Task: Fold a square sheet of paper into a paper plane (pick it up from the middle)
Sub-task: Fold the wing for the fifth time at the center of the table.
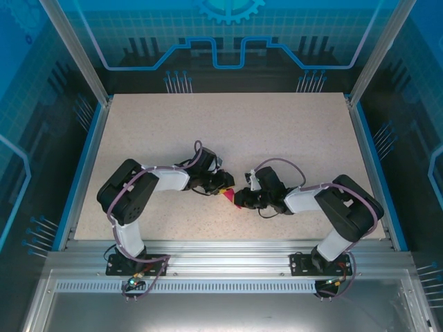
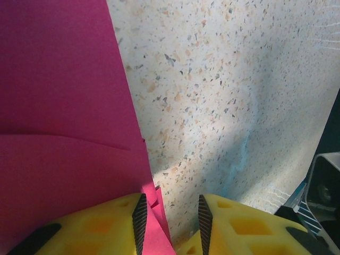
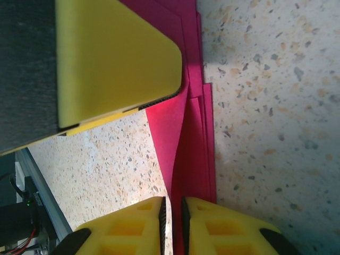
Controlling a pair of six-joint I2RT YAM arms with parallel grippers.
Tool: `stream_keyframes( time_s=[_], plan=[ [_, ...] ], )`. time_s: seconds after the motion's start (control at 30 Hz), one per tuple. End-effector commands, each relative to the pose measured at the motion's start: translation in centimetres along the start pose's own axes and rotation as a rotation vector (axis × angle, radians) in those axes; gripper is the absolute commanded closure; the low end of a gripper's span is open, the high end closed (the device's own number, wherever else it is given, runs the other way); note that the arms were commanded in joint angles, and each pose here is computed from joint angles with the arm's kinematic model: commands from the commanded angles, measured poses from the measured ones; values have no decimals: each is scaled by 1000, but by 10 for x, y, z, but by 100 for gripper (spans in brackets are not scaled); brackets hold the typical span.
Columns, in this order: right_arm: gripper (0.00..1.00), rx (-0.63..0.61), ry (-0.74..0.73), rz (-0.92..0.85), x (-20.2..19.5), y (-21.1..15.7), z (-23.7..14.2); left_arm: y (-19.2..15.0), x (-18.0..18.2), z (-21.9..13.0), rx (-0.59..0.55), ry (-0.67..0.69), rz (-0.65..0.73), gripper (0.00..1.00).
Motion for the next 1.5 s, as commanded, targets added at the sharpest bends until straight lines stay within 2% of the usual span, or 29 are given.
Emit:
stream_keyframes(
  time_s=[0.0,0.17,0.4,0.63,0.87,1.27,1.47],
  plan=[
    [81,11,-52,5,-11,-5,-7,0,1,5,6,17,26,65],
    [79,21,-51,12,-13,-8,-7,-1,1,5,11,18,27,65],
    [86,41,-75,80,-21,-15,-10,-1,1,5,15,19,31,66],
    [94,101,-195,173,-40,-28,-12,-1,-1,6,24,9,37,65],
    [96,157,-223,247,-49,-38,-9,0,-1,6,33,24,46,66],
    [80,182,-235,232,-42,-40,-21,-1,3,9,39,39,38,67],
    [76,206,-239,224,-41,-43,-24,-1,4,10,45,42,37,68]
  ],
)
Point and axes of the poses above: each hand's point on the last joint's axis, 136 mm out from that joint toward the fingers, its own z axis out along the fingers, its own x axis along the line the jaws close on, y = z × x, the point moved 4 cm from there along -z, back along the fingers, and after that the axes turned 1 degree about z, right-handed, at the moved point
